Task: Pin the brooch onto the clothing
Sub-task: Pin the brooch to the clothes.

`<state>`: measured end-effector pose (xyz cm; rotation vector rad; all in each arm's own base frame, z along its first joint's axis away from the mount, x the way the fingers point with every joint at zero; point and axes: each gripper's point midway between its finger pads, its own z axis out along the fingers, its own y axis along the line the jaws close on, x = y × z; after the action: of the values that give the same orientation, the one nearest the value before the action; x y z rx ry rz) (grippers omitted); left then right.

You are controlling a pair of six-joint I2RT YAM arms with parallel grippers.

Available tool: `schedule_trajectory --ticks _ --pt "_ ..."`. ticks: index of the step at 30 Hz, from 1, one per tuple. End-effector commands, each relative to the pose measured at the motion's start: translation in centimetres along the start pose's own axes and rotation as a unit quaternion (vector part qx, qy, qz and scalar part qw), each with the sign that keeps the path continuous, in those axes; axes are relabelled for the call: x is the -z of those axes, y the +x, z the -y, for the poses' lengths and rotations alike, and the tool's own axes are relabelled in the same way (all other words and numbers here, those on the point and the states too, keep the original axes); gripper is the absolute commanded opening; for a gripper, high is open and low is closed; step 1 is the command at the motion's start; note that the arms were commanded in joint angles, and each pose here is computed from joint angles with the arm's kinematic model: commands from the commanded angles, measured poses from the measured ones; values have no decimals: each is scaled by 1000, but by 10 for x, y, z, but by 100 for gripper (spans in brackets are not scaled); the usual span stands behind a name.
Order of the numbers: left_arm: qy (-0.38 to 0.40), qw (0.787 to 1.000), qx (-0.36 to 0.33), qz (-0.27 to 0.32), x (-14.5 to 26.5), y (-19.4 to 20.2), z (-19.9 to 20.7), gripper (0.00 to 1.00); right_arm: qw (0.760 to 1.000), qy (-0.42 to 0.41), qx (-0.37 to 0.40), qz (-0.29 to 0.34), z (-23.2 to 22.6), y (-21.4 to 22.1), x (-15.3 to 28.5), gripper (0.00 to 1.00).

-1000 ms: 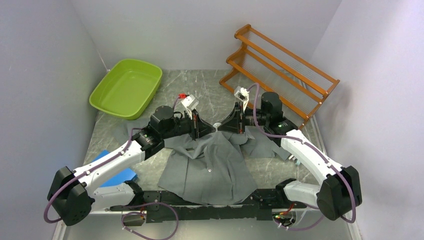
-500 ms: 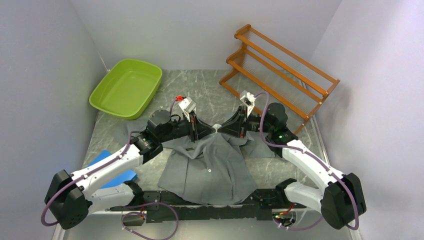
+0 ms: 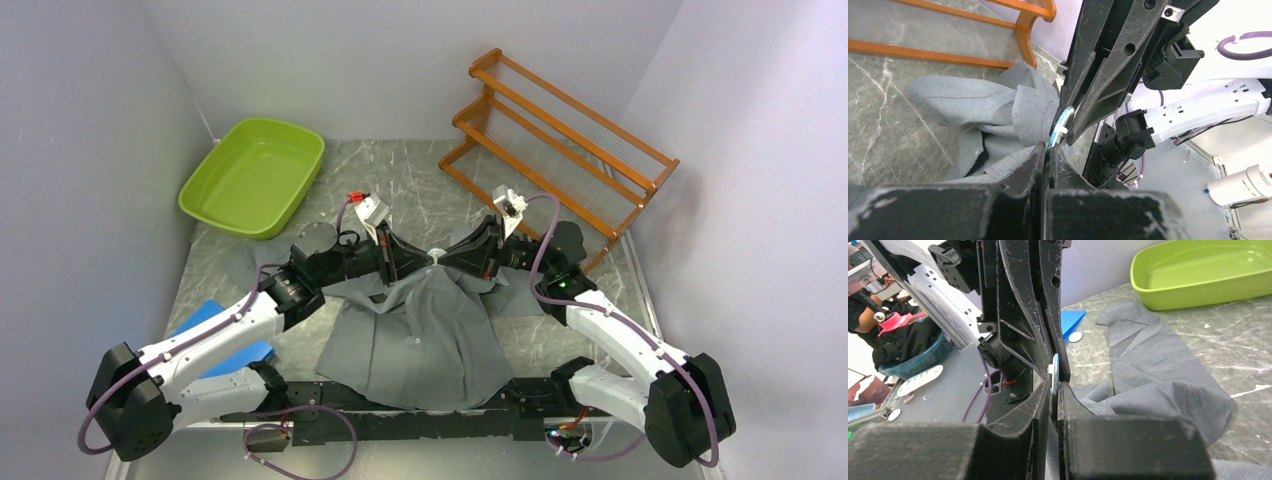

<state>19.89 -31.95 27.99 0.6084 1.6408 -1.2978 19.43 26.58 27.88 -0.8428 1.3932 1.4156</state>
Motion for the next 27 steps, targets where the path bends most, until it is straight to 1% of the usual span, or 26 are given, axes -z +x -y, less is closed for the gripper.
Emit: schedule_trajectory --ticks 1,4,8,11,16,23,27 --pt "8 1000 -2 19 4 -11 8 3 997 -15 67 44 -12 -32 0 0" --pt "10 1000 -4 19 4 -12 9 3 998 -9 61 19 -6 -24 -1 0" --pt "11 1000 -6 15 3 -13 10 3 998 0 55 -37 7 -8 -2 0" --pt "13 1000 -8 11 1 -15 10 3 997 5 52 -65 14 -2 -3 0" --pt "18 1000 -12 7 -2 -18 13 3 995 5 45 -84 21 2 -5 4" --pt "24 1000 -18 3 -3 -23 17 3 992 47 15 -114 41 9 -7 4" --pt "26 999 -20 5 -2 -26 19 3 990 73 7 -118 50 7 -7 3"
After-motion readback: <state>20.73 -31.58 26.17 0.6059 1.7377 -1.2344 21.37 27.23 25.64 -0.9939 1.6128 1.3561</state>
